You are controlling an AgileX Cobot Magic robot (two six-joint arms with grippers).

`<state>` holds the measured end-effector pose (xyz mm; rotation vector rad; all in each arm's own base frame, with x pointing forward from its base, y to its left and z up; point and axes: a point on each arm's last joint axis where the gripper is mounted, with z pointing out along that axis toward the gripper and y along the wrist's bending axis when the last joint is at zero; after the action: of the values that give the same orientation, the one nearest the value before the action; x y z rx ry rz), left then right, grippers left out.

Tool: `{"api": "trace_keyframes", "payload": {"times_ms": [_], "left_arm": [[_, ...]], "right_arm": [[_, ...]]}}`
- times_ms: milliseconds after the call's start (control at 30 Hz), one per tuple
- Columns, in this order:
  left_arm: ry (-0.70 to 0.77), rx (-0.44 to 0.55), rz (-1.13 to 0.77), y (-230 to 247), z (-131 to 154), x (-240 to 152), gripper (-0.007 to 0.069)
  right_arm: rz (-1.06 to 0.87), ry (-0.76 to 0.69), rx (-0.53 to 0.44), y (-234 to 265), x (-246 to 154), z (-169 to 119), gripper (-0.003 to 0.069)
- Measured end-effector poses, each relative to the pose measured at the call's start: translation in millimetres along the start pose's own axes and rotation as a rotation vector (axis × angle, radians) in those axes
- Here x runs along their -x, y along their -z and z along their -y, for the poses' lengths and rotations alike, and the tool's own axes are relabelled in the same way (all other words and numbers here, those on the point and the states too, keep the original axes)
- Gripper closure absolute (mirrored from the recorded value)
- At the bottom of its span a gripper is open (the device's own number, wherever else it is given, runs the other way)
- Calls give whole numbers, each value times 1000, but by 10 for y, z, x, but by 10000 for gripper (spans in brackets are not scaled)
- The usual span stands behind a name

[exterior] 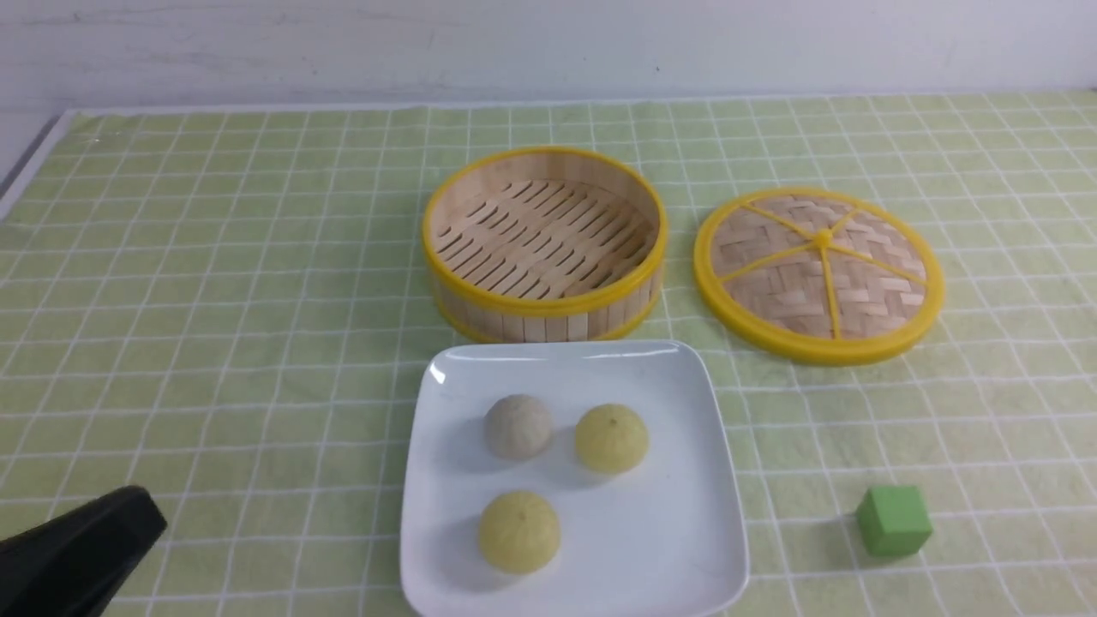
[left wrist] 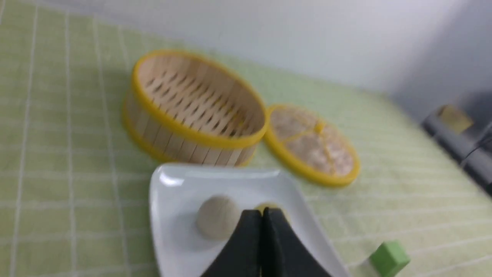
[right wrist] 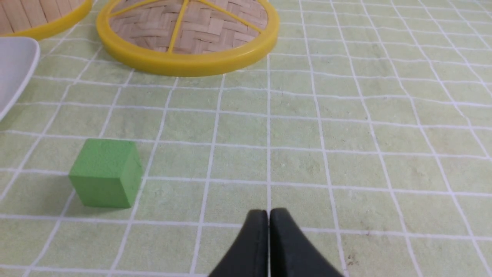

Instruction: Put the steamed buns into the plate on the green tablecloth.

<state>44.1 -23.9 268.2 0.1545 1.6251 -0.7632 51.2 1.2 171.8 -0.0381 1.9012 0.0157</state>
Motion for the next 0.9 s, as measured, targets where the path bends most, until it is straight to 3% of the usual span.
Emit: {"api": "trace_keyframes", "payload": {"times_ms": [133, 533, 733, 900], "left_arm": [[-62, -36, 59, 38, -68, -181, 606], [-139, 63, -49, 2, -208, -405, 593], [-214, 183, -97, 10, -274, -492, 590], [-299, 393, -91, 0, -430, -640, 587]], "right_arm": [[0, 1, 0, 0, 0, 0, 621], [-1, 1, -1, -1, -2, 1, 603], [-1, 0, -2, -1, -2, 1, 598], [-1, 0, -4, -1, -2, 2, 590]]}}
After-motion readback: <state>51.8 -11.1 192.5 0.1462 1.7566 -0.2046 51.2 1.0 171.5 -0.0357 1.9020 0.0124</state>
